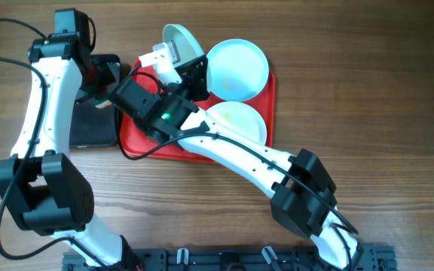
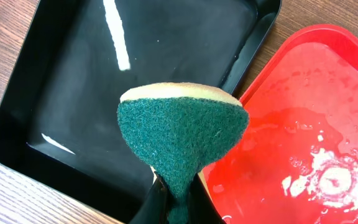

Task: Clean dirty plates on tray and stack at the side
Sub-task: 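Lift the plate with the right gripper and withdraw the left gripper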

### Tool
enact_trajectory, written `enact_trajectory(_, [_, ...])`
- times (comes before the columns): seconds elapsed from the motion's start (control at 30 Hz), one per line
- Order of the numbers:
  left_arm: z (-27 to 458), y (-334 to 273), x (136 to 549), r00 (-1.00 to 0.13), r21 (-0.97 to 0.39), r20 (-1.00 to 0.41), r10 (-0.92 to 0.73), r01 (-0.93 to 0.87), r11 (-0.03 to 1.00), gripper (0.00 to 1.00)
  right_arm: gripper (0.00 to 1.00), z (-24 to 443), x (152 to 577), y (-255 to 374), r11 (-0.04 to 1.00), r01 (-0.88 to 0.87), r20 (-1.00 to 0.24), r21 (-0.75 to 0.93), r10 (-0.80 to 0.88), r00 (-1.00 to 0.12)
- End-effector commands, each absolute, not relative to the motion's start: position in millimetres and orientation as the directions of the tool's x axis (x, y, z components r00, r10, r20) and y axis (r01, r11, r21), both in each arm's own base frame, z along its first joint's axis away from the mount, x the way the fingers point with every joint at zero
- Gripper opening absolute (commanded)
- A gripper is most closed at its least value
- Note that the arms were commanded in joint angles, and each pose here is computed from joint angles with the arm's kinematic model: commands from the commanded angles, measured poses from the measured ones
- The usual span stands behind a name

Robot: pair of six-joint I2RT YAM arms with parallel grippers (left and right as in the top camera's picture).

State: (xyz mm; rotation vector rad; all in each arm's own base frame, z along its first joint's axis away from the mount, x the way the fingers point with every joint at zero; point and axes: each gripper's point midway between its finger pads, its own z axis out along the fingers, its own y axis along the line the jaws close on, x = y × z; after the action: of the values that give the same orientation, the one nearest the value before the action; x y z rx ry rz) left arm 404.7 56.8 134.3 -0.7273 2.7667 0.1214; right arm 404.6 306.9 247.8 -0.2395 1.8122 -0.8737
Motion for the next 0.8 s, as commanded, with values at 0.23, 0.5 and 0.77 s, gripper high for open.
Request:
enact_trajectory(0.23, [131.4,51.8,403.2,-0.833,-0.021,-0.266,-0.486,-0.499,0.867,0.04,0.04,269.5,405.1,302.3,0.666,0.301,-0.725,-0.682,-0.563,-0.397])
enact_trajectory(0.5, [131.4,51.8,403.1,-0.833,-0.021,-0.266,-0.486,-0.499,0.867,0.04,0.04,272.7,405.6,302.6,0.662,0.313,-0.728,-0.681,-0.563,-0.392])
enact_trajectory(0.77, [131.4,51.8,403.1,-0.833,-0.021,-0.266,-0.486,-0.499,0.867,0.04,0.04,245.1,411.4,323.7,0.734,0.116,-0.702,-0.669,-0.571,-0.426])
